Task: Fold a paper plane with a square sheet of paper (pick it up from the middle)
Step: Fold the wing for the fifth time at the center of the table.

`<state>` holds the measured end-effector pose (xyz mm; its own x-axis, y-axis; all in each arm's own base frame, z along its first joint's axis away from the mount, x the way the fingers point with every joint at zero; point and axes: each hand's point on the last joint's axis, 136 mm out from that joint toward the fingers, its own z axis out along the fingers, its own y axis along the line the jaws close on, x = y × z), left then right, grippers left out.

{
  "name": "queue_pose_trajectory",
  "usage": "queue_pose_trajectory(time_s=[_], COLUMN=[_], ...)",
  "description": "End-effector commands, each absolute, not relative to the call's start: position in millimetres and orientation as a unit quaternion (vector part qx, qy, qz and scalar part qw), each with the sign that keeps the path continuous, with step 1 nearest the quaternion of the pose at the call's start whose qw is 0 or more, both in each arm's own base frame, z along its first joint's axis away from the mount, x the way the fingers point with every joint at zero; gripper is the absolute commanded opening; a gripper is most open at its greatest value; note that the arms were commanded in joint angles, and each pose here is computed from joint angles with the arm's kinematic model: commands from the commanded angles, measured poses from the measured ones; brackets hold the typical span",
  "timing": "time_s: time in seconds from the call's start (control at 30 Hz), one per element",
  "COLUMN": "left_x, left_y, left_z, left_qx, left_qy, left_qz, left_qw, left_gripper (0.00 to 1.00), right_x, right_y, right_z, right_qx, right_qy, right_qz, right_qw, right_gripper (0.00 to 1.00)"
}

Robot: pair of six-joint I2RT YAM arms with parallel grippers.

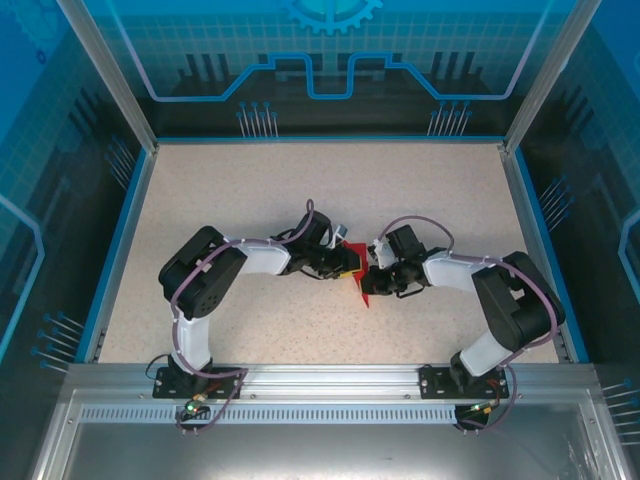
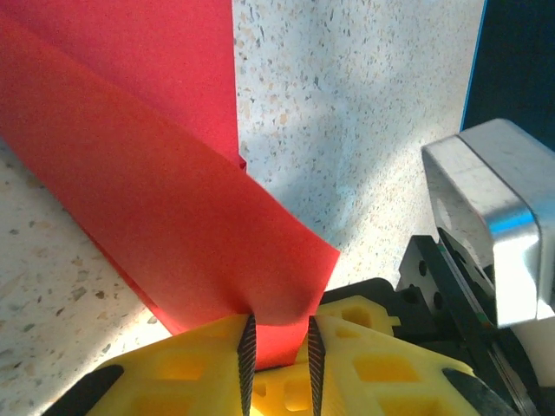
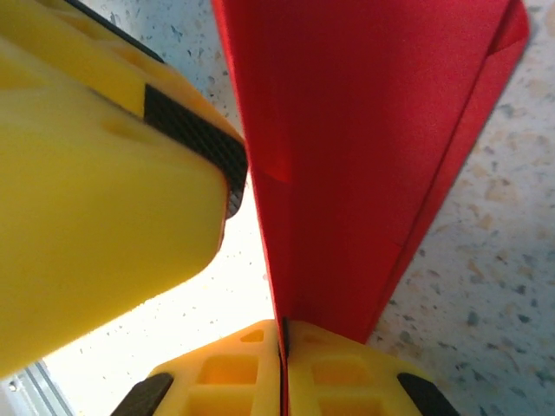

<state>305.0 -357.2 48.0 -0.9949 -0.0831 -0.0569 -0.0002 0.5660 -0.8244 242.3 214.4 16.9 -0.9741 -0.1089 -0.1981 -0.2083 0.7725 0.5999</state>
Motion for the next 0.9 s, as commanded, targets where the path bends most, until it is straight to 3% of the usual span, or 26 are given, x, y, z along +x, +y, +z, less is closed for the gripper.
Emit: queue_pose_trajectory(time_s=[0.0, 0.87], left_x=[297.8, 304.1], left_y=[-358.7, -363.5], left_z=[50.3, 38.6], left_qx=[-0.006, 0.001], left_qy=[0.878, 0.871], left_qz=[-0.477, -0.487], left_qw=[0.043, 0.059], left_gripper=[0.25, 0.22], right_x=[235.8, 235.4], right_y=[214.8, 203.3], right_z=[12.8, 3.8], right_qx=[-0.067, 0.004], right_qy=[0.932, 0.918], right_qz=[0.352, 0.397], right_qw=[0.052, 0.007], right_gripper=[0.08, 0.08])
